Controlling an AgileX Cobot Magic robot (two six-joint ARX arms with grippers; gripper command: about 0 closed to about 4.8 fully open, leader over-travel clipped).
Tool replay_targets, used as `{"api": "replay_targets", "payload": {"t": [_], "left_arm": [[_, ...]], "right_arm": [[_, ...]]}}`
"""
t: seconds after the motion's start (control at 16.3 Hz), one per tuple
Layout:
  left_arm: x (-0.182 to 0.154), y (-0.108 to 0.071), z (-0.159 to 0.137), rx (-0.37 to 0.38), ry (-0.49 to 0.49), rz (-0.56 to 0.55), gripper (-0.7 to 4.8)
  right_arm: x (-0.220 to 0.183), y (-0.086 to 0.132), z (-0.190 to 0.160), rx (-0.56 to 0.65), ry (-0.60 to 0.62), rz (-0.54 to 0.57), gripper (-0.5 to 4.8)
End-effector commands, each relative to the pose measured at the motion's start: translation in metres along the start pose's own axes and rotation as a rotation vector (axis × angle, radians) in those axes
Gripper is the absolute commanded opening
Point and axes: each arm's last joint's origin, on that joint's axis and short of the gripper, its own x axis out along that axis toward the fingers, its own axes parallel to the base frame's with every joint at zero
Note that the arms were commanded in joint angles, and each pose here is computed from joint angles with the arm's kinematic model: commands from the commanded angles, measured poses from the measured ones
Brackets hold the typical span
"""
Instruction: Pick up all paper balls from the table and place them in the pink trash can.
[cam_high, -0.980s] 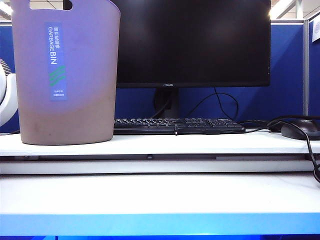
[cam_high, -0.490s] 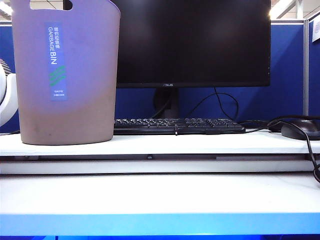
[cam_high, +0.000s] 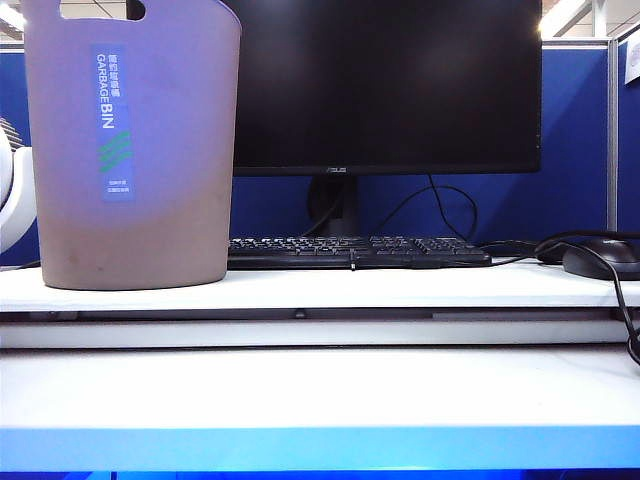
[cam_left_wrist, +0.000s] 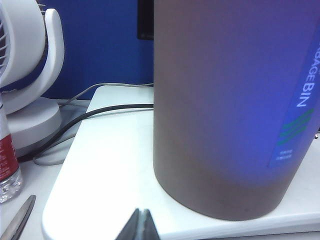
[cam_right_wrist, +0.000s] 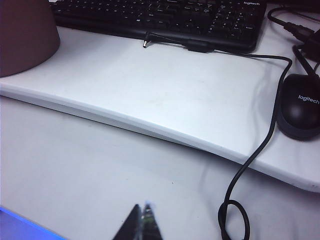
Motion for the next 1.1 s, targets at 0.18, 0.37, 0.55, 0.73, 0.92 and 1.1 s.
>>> {"api": "replay_targets", "payload": {"t": [0.18,0.37,0.55,0.73,0.92,1.1], "left_arm": [[0.0,0.0,0.002,0.006,-0.015,-0.007,-0.05],[0.0,0.0,0.002,0.006,-0.015,-0.007,-0.05],[0.0,0.0,0.002,0.006,-0.015,-0.007,-0.05],[0.0,0.0,0.002,0.006,-0.015,-0.006,-0.05],[0.0,0.0,0.001,0.006,-0.015,-0.006,-0.05],[0.0,0.0,0.002,0.006,-0.015,-0.007,-0.05]], "right_arm": [[0.0,0.0,0.002,0.003,-0.013,-0.001,-0.05],[0.0,0.0,0.002,0.003,-0.013,-0.001,-0.05],[0.0,0.0,0.002,0.003,-0.013,-0.001,-0.05],[0.0,0.0,0.002,0.003,-0.013,-0.001,-0.05],[0.0,-0.002,0.005,0.016,-0.047,-0.036,-0.05],[0.008,-0.015,0.001,0.039,-0.097,-0.176,-0.05]]}}
